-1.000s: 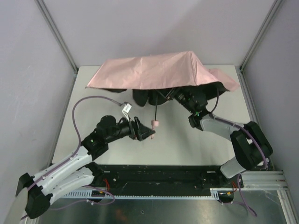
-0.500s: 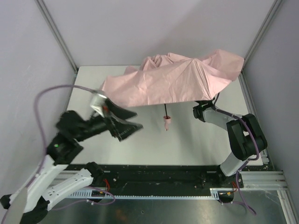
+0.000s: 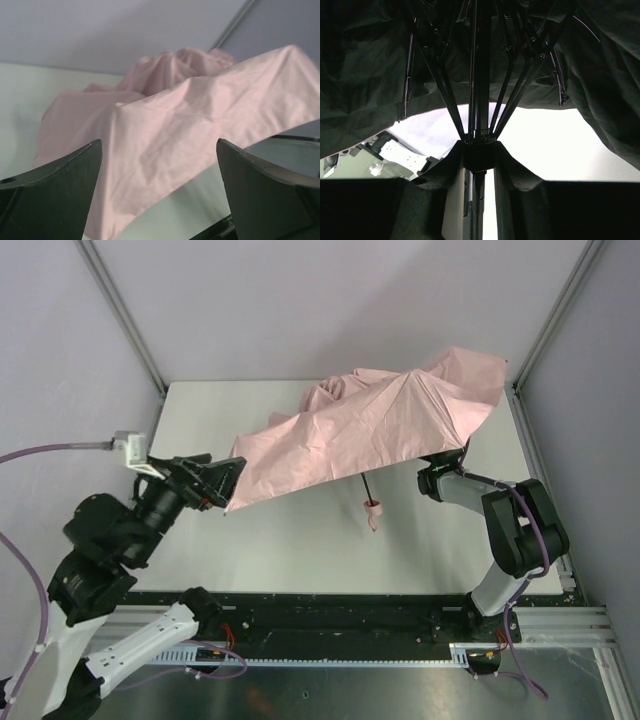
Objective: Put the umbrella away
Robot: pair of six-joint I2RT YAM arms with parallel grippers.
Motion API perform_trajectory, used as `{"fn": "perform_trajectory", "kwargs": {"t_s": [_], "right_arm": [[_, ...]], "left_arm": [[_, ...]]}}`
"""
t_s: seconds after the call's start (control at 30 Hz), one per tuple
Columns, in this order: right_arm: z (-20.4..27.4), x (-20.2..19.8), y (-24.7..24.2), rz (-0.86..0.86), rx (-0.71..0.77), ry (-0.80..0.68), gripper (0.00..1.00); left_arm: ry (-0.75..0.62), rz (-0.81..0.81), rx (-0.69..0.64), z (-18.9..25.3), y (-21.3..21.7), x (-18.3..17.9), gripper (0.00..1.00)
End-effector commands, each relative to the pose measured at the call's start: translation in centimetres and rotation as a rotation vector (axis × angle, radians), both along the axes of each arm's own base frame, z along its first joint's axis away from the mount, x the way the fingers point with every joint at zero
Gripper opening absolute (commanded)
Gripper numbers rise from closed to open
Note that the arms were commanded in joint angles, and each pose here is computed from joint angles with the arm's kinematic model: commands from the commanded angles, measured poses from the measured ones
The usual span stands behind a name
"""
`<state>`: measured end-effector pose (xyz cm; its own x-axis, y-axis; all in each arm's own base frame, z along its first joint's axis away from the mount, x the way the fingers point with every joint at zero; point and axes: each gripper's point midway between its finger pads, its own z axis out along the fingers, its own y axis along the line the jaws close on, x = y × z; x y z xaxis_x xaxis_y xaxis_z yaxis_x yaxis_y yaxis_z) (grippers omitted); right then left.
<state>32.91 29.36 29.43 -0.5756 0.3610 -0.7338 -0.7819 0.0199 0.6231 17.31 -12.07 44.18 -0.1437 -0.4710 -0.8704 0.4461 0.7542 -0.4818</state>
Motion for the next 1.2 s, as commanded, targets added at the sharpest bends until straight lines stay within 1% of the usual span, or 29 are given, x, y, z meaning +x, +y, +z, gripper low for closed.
{"fn": "perform_trajectory", "kwargs": {"t_s": [0.0,0.13,0.17,0.23,0.3,0.4,0.47,0.53,0.63,0.7,0.77,0.87,0.97,1.03,1.07,1.1,1.17], "right_arm": [[4.2,-2.8,-0.4,0.047,0.079,-0.237,0.00],[4.2,-3.7,-0.3,0.066,0.065,-0.244,0.00],[4.2,-3.8,-0.3,0.065,0.060,-0.247,0.00],[4.1,-4.1,-0.2,0.064,0.047,-0.250,0.00],[4.0,-4.6,0.0,0.073,0.031,-0.259,0.00],[3.7,-5.9,0.4,0.108,0.016,-0.276,0.00],[3.0,-7.9,1.1,0.182,-0.007,-0.292,0.00],[1.8,-11.0,1.8,0.294,-0.032,-0.322,0.00],[0.3,-15.1,2.3,0.403,-0.041,-0.337,0.00],[-0.4,-16.4,2.3,0.405,-0.043,-0.322,0.00],[-1.3,-16.1,2.2,0.356,-0.066,-0.284,0.00],[-2.4,-14.9,2.3,0.257,-0.126,-0.249,0.00],[-2.5,-13.0,1.9,0.127,-0.169,-0.238,0.00],[-1.8,-12.0,1.2,0.064,-0.166,-0.228,0.00],[-1.5,-11.9,0.9,0.056,-0.160,-0.226,0.00],[-1.2,-12.0,0.7,0.057,-0.155,-0.228,0.00],[-0.9,-12.1,0.3,0.057,-0.157,-0.238,0.00]], "left_arm": [[0.103,0.117,0.058,-3.2,0.4,2.6,0.95],[0.147,0.098,0.090,-3.5,-1.5,4.3,0.91],[0.160,0.075,0.100,-3.6,-2.3,4.6,0.87],[0.172,0.002,0.113,-3.7,-4.4,5.1,0.73],[0.181,-0.075,0.118,-3.8,-6.5,5.5,0.53],[0.182,-0.176,0.122,-4.1,-9.3,6.1,0.35],[0.162,-0.201,0.113,-3.7,-10.4,6.9,0.23],[0.128,-0.255,0.092,-2.8,-11.9,7.3,0.15],[0.091,-0.344,0.074,-2.4,-14.0,7.4,0.12],[0.099,-0.393,0.071,-3.2,-14.8,7.1,0.14],[0.099,-0.464,0.076,-4.3,-15.5,6.0,0.23],[0.072,-0.521,0.099,-5.4,-14.9,4.0,0.45],[-0.013,-0.512,0.116,-5.3,-12.5,1.8,0.72],[-0.069,-0.483,0.119,-5.1,-10.7,0.4,0.87],[-0.084,-0.465,0.121,-5.1,-9.8,-0.1,0.94],[-0.096,-0.441,0.121,-5.0,-8.9,-0.6,0.96],[-0.104,-0.385,0.121,-4.7,-7.3,-1.1,0.99]]}}
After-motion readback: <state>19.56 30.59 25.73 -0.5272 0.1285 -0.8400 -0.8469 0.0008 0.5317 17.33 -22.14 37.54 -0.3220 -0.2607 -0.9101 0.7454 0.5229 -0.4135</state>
